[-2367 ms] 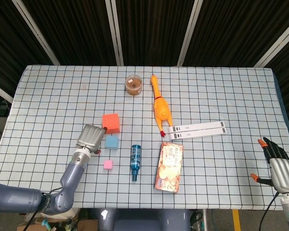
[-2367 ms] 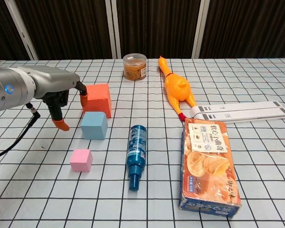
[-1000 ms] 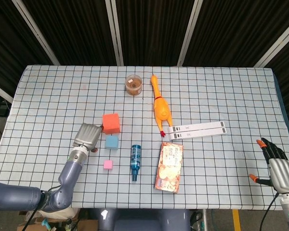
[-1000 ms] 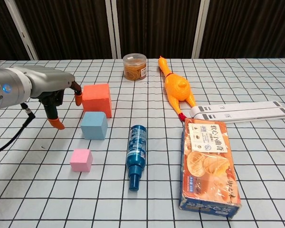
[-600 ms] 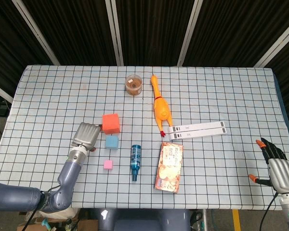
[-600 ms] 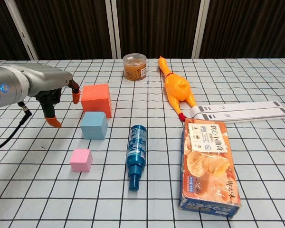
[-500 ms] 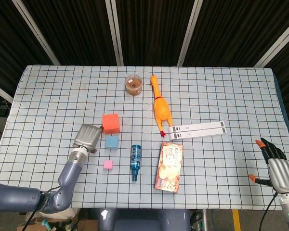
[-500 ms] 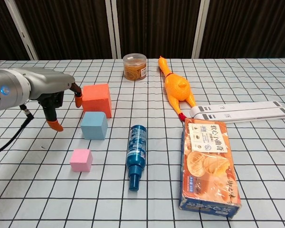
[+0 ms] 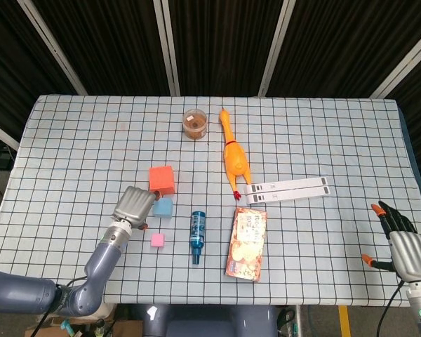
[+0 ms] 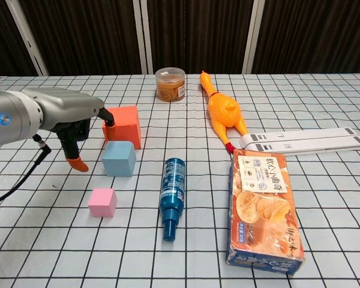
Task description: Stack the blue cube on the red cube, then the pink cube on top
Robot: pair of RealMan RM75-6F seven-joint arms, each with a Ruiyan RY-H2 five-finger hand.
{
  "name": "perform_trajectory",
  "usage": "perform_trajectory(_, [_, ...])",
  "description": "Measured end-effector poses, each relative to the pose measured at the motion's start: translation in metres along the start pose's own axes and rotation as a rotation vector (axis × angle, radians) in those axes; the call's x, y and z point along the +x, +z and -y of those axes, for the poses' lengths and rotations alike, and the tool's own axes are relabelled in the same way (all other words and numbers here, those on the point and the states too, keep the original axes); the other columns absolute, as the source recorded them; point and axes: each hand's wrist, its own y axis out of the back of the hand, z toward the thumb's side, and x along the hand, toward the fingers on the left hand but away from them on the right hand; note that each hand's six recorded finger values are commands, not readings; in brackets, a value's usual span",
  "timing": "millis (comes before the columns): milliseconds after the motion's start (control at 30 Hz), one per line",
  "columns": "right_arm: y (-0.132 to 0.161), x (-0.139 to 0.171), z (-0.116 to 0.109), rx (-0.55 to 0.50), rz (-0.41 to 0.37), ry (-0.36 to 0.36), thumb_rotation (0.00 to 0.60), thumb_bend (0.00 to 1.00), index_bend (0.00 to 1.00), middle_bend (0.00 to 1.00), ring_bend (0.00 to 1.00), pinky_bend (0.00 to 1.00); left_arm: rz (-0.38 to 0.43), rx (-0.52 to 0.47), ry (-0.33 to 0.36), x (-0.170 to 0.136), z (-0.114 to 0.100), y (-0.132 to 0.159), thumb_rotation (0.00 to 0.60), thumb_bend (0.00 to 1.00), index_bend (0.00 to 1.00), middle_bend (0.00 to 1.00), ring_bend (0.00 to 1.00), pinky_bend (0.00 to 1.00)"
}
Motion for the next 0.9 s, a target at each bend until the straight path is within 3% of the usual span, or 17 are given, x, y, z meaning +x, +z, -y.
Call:
perform_trajectory(367, [-0.001,0.000,0.000,-0.004,0.000,0.005,0.600,0.04,0.03,0.04,0.07,0.13,-0.019,-0.021,0.037,0.007,0.001,0.004,0.600,0.12,0.29,0.96,0.83,0.83])
perform_trajectory(900, [-0.002,0.001,0.000,-0.019,-0.001,0.009,0.600,0.04,0.03,0.04,0.07,0.13,-0.035,-0.011,0.037,0.012,0.007,0.008,0.600,0.12,0.29,0.96,0.83,0.83])
